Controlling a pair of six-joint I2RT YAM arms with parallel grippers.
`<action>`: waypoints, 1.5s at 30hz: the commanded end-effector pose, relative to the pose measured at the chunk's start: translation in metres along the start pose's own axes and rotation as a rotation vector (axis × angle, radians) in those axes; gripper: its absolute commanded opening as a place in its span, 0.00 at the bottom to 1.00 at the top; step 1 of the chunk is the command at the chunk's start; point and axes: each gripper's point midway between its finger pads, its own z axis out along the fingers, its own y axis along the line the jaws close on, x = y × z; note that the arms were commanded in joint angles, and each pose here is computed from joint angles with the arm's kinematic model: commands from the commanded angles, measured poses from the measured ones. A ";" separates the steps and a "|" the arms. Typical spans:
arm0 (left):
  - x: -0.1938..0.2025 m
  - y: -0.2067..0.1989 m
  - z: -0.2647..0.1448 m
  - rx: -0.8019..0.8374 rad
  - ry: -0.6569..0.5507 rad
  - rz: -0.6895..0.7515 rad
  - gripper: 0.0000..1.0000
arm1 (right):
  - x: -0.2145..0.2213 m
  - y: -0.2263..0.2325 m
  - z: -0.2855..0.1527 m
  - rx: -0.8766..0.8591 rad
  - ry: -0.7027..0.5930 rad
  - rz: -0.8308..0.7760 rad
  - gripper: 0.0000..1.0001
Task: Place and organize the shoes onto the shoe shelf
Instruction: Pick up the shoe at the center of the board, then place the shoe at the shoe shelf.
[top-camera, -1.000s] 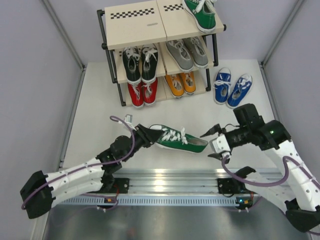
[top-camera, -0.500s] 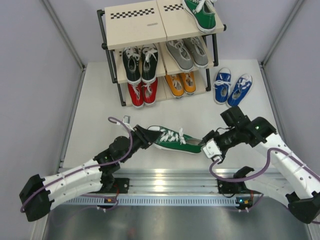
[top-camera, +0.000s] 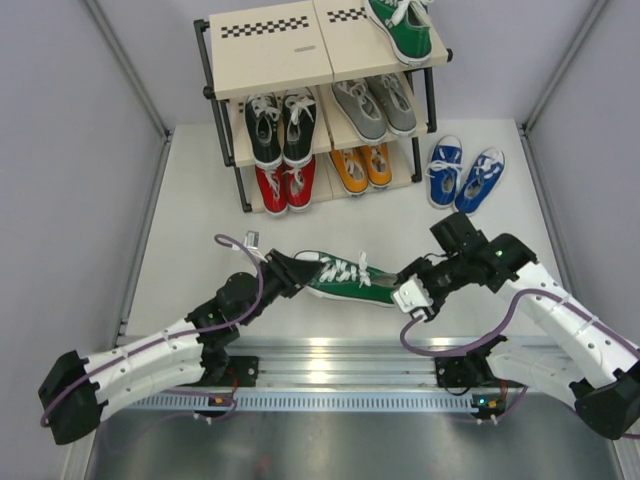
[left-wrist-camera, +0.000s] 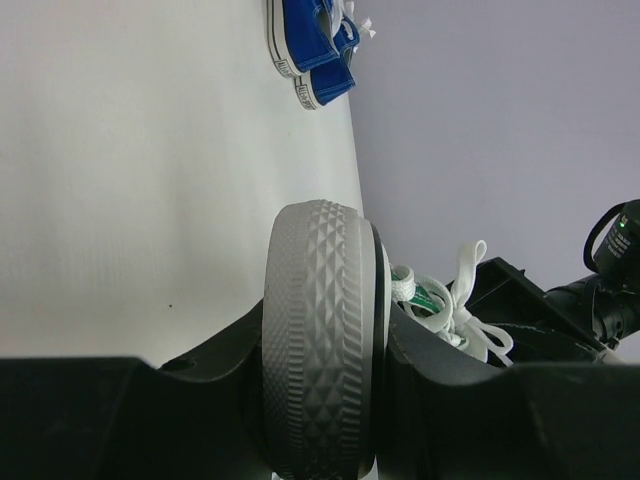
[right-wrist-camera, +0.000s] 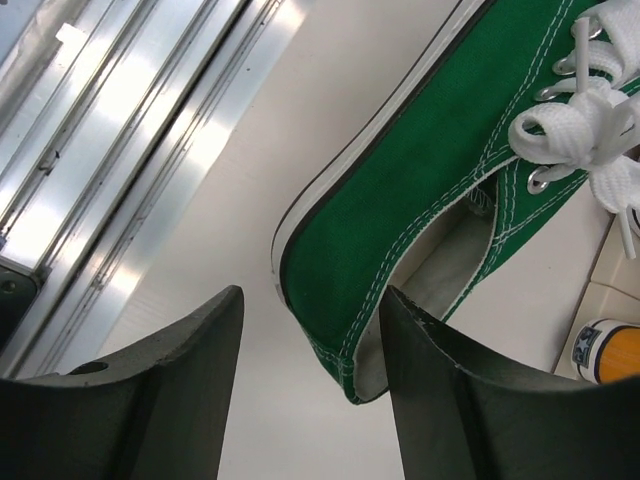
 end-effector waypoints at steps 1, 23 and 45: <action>-0.018 -0.061 -0.008 0.209 -0.037 -0.104 0.00 | 0.001 -0.016 0.000 0.048 0.020 -0.054 0.56; -0.053 -0.065 -0.029 0.076 -0.143 0.210 0.92 | -0.073 -0.064 -0.071 0.189 -0.064 0.028 0.00; -0.114 -0.055 -0.134 -0.050 -0.247 0.719 0.98 | -0.176 -0.235 -0.235 0.807 -0.102 -0.072 0.00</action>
